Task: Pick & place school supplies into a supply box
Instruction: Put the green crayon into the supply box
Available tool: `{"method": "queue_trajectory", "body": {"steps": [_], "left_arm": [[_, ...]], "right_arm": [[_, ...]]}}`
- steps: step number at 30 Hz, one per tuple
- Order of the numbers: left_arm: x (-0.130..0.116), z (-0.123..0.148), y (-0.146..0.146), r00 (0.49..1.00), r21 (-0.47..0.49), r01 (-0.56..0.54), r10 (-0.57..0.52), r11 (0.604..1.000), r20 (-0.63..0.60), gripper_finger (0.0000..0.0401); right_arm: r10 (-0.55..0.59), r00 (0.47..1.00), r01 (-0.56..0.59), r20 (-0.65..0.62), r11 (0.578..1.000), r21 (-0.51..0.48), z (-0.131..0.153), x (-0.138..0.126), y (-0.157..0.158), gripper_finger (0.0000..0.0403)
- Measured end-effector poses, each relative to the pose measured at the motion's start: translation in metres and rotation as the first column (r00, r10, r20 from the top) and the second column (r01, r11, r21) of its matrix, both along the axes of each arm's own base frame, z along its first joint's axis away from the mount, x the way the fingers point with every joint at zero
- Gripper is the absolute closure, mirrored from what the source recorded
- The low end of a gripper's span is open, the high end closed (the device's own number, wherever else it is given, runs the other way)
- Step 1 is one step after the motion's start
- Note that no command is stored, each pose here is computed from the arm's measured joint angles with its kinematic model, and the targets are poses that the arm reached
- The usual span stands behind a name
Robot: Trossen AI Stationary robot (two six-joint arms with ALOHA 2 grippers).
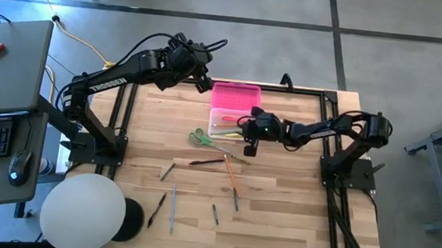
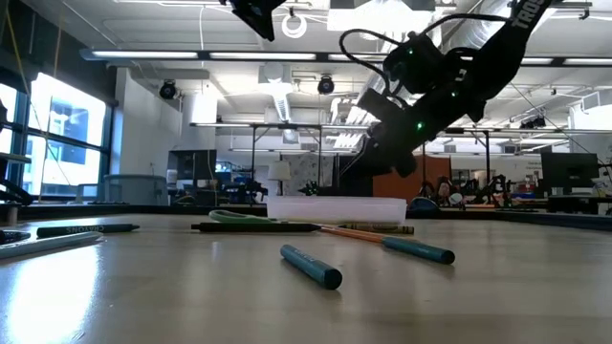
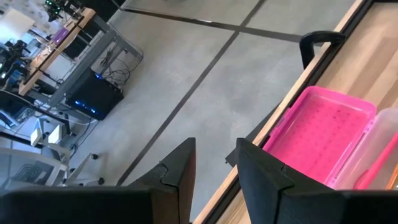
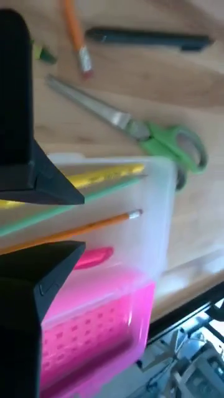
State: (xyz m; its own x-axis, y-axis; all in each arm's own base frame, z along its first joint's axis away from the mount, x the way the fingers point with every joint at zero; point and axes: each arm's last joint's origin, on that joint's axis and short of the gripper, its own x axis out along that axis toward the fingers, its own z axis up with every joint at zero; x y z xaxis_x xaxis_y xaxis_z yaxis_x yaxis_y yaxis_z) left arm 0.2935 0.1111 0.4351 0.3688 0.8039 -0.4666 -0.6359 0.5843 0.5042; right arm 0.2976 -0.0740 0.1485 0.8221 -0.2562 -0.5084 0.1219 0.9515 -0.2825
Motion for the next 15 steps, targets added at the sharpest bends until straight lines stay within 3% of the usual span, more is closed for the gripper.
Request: {"method": "queue_trajectory", "body": {"steps": [4,8,12,15], "left_arm": [[-0.001,-0.001,0.000,1.000,-0.003,-0.001,0.001,1.000,-0.009,0.0254],[-0.001,-0.001,0.000,1.000,-0.004,0.000,0.000,1.000,-0.010,0.0254],[-0.001,-0.001,0.000,1.000,-0.005,0.001,-0.001,1.000,-0.009,0.0254],[-0.001,-0.001,0.000,1.000,-0.005,0.002,-0.002,1.000,-0.009,0.0254]], "right_arm": [[0.020,0.999,-0.025,0.050,0.994,0.103,0.008,0.003,0.023,0.0312],[0.049,0.998,-0.055,0.045,0.989,0.141,0.012,0.004,0.057,0.0313],[-0.057,0.998,0.055,0.006,0.986,0.158,0.005,-0.001,0.090,0.0310],[-0.162,0.986,0.164,-0.027,0.981,0.105,-0.010,-0.014,0.107,0.0306]]}}
